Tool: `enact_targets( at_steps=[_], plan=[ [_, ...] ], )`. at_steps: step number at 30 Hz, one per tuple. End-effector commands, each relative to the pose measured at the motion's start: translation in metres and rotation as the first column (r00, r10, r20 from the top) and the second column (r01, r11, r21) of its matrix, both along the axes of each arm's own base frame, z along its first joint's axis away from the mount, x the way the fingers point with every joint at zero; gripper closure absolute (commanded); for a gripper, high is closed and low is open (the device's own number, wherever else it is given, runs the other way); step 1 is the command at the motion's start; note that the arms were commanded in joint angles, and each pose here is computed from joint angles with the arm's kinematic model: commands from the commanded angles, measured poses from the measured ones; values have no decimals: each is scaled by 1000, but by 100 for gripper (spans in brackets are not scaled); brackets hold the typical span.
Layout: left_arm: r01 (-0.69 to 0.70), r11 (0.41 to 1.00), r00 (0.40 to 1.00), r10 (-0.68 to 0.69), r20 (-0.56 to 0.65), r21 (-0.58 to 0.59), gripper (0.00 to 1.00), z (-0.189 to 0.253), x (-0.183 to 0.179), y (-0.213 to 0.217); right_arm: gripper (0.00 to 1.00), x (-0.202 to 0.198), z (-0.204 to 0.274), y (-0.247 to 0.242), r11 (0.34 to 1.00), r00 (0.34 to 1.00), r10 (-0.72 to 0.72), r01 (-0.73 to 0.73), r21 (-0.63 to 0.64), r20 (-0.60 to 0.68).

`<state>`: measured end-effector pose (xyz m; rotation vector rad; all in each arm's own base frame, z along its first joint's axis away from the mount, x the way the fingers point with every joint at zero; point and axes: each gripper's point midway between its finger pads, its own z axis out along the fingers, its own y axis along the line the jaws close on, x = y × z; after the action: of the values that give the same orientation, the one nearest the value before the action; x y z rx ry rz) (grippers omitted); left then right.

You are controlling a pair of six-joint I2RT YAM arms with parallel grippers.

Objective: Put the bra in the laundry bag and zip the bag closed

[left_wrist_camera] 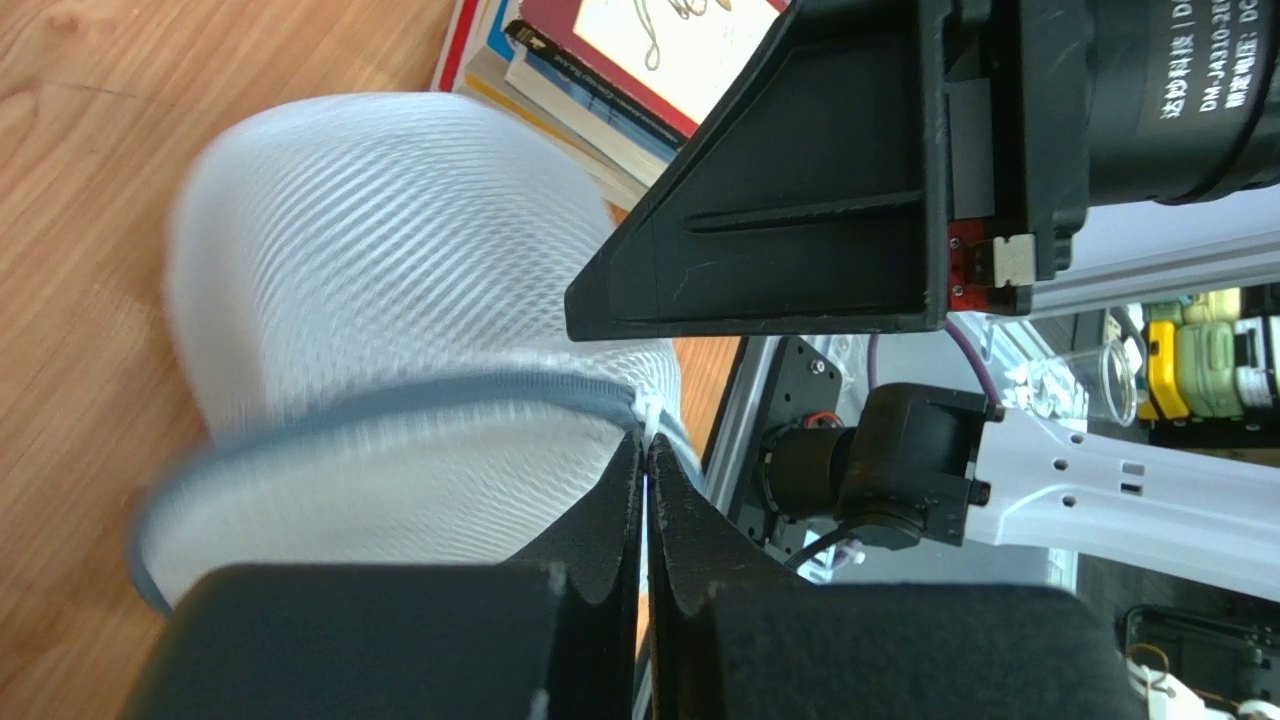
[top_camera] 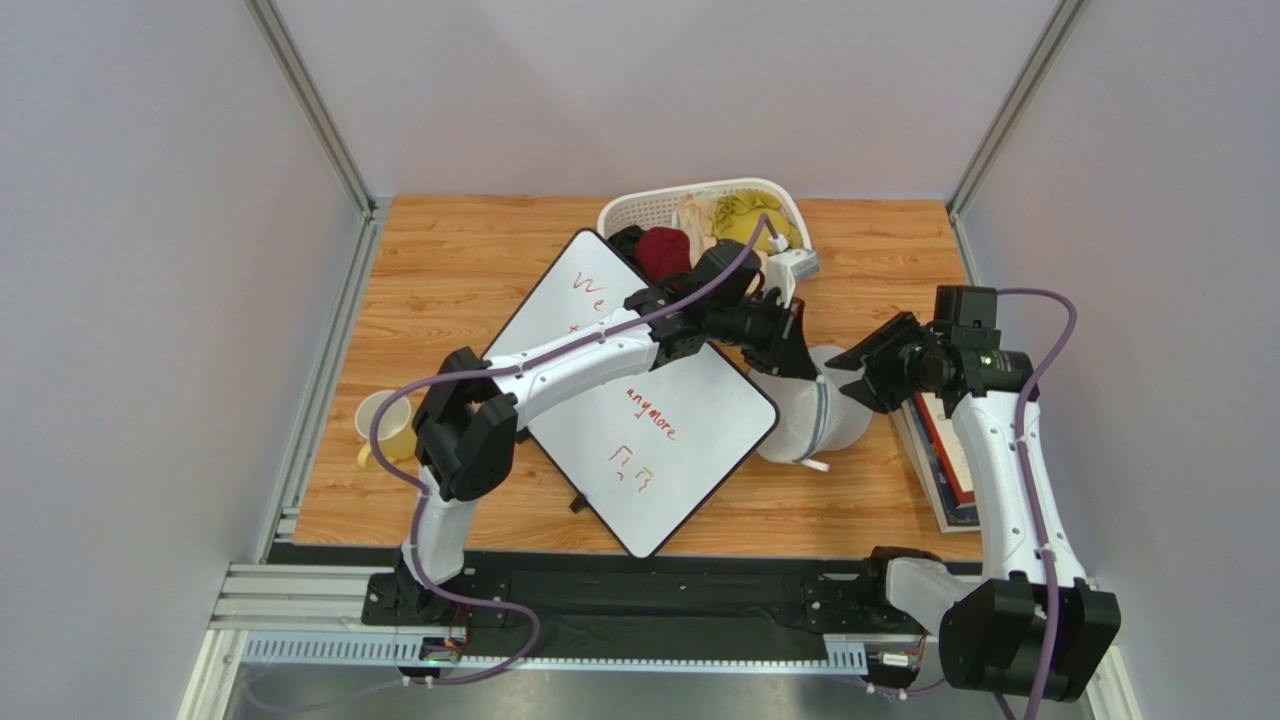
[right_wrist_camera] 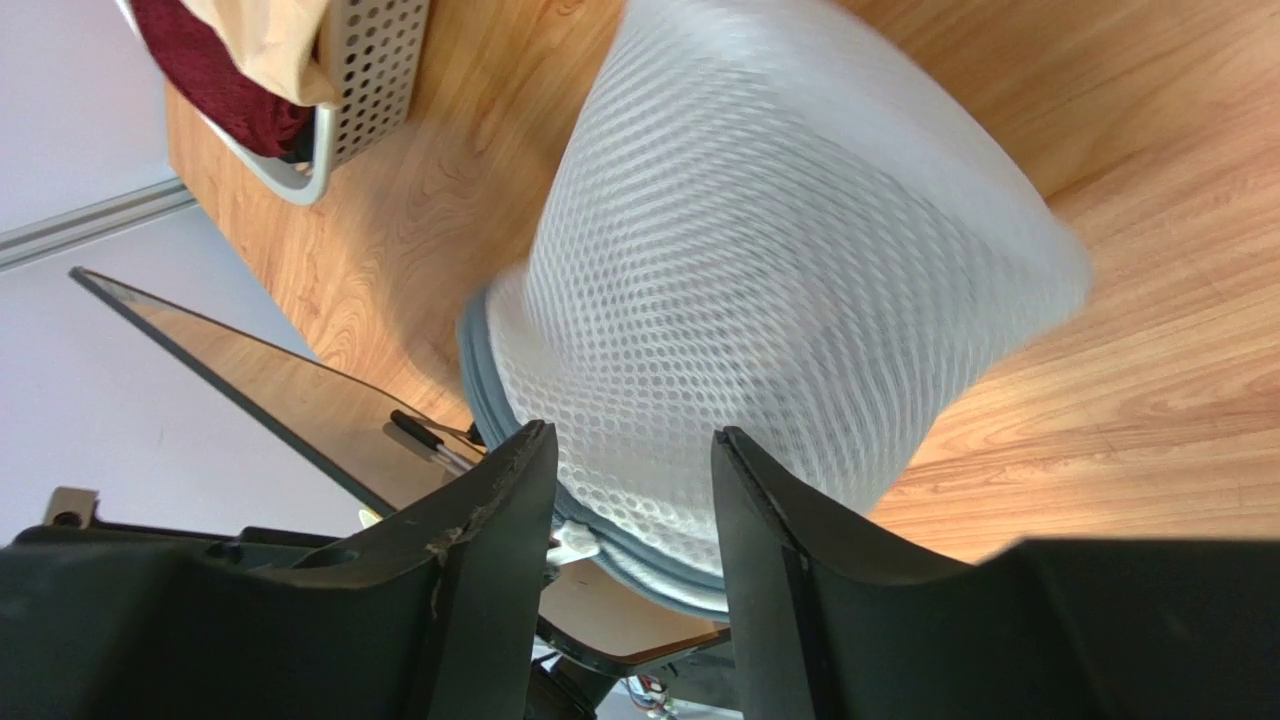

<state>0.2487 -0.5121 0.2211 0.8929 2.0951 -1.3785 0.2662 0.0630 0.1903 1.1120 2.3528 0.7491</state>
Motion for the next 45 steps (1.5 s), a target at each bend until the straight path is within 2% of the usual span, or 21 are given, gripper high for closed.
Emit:
enact_targets(
  at_steps=[1, 5, 13, 26, 39, 45],
  plan=[
    [24, 995, 998, -19, 54, -99, 100, 42, -5, -2, 50, 10, 39, 3, 1000, 989, -2, 0, 13, 150],
    [29, 995, 998, -23, 59, -99, 100, 43, -6, -1, 47, 13, 42, 7, 999, 982, 23, -28, 21, 188],
    [40, 995, 997, -34, 69, -90, 100, 46, -9, 2, 45, 13, 33, 24, 955, 930, 296, -296, -34, 218],
    [39, 997, 994, -33, 104, -60, 100, 53, -9, 9, 46, 17, 62, 19, 914, 868, 404, -368, -171, 289],
    [50, 997, 990, -42, 136, -53, 100, 64, -12, 13, 46, 21, 48, 50, 832, 795, 554, -537, -141, 247],
    [43, 998, 988, -37, 147, -41, 100, 63, -10, 15, 50, 18, 29, 50, 827, 804, 562, -549, -123, 195]
  ],
)
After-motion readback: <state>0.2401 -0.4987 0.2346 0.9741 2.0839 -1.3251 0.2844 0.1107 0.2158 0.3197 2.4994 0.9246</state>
